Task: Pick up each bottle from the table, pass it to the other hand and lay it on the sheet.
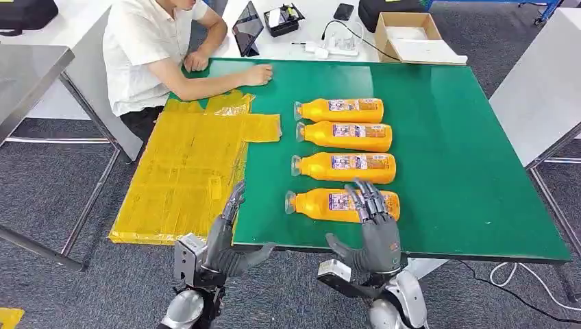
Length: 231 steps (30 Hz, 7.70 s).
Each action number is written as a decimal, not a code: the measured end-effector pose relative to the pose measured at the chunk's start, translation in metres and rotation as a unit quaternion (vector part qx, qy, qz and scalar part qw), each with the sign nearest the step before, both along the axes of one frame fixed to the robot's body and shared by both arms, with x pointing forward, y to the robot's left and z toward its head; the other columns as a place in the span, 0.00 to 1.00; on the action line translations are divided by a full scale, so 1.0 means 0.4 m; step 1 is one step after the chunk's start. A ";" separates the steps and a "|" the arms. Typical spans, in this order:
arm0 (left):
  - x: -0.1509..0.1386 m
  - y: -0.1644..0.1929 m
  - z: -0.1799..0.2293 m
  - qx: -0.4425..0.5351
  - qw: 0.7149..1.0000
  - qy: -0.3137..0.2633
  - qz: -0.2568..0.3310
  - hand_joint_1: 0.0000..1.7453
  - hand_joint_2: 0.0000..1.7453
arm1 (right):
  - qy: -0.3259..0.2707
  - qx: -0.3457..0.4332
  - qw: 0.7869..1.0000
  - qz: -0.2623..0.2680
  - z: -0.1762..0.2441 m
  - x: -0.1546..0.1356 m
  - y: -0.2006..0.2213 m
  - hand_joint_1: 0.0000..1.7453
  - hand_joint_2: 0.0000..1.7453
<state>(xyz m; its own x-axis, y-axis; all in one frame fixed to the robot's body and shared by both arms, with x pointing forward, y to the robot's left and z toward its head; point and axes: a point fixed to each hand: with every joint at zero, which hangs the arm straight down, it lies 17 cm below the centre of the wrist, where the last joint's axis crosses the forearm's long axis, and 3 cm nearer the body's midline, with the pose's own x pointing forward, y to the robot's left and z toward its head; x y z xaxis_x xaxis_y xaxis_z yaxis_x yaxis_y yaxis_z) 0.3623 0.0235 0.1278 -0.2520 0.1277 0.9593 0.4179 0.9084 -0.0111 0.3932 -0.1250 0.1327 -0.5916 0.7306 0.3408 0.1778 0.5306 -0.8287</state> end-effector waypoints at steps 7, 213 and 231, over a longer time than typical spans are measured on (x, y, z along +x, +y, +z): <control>0.003 -0.014 -0.002 -0.009 1.000 0.007 -0.004 0.00 1.00 | 0.033 -0.107 0.994 0.003 -0.102 0.064 -0.049 0.00 1.00; 0.022 0.027 0.116 -0.279 0.953 0.111 -0.037 1.00 1.00 | 0.377 0.159 0.865 0.290 -0.150 -0.065 0.424 0.95 1.00; 0.006 0.052 0.212 -0.313 0.946 0.044 -0.070 1.00 1.00 | 0.421 0.170 0.846 0.278 -0.233 -0.111 0.395 0.00 0.00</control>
<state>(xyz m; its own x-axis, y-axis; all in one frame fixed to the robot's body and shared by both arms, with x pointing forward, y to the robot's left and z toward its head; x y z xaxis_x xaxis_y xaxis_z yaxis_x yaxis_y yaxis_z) 0.3647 0.0444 0.2124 -0.1129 0.7035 0.7017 0.5063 0.6484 -0.5686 0.3487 0.0328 0.0397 -0.2543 0.1937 0.9475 -0.7563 0.5708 -0.3196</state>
